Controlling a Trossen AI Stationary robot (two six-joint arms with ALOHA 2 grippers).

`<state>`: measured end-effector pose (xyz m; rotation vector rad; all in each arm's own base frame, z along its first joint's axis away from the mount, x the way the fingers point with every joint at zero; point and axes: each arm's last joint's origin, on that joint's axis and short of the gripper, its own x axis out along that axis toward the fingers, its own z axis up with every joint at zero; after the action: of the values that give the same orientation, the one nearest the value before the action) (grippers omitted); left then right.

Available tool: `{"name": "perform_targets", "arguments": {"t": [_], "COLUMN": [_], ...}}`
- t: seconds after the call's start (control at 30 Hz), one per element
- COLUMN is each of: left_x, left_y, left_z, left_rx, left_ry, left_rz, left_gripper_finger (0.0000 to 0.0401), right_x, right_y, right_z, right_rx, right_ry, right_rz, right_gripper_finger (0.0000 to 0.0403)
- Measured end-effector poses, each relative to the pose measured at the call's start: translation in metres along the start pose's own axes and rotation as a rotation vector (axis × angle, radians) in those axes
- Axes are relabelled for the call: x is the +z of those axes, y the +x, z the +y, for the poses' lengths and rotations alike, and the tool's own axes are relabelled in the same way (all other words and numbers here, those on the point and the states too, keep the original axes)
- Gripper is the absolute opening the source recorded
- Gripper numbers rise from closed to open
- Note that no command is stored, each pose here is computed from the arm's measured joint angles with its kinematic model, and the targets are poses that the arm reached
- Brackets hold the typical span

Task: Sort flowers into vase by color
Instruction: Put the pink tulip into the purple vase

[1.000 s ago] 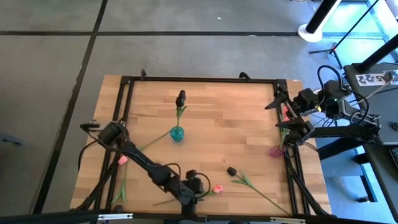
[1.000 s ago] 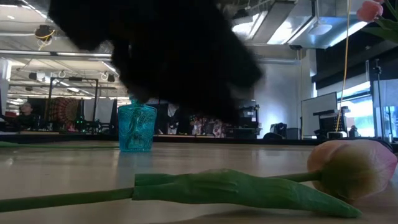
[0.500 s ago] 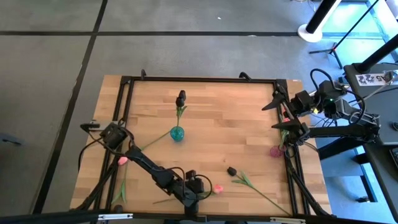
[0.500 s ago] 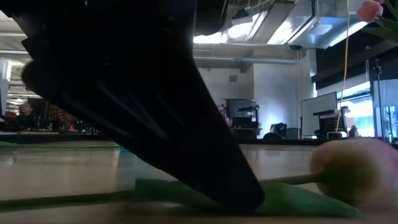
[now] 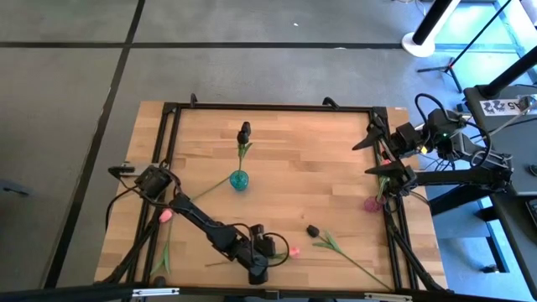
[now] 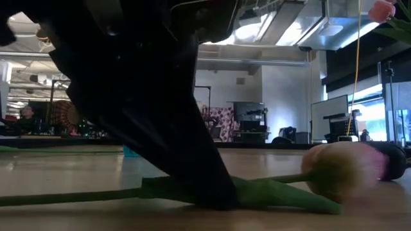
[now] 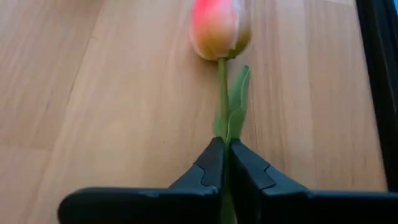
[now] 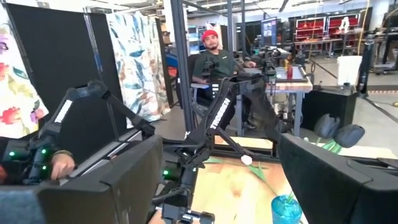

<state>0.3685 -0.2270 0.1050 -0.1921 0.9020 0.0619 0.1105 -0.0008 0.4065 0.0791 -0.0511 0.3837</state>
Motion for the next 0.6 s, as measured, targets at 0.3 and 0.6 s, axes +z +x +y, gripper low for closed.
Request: {"name": "perform_targets", "arguments": {"t": [0.3,0.6], "left_x": [0.048,0.112], "left_y": [-0.106,-0.171], "left_z": [-0.005,-0.005], "left_rx": [0.232,0.207], "left_ry": [0.187,0.179], "left_rz": [-0.341,-0.826], "left_gripper_finger": [0.0004,0.0003], "right_x": [0.007,0.016], "right_y": [0.000,0.023], "right_z": [0.002,-0.008], "right_rx": [0.062,0.151], "right_ry": [-0.061,-0.060], "right_rz": [-0.064,-0.151], "right_gripper_finger": [0.0319,0.0319]}}
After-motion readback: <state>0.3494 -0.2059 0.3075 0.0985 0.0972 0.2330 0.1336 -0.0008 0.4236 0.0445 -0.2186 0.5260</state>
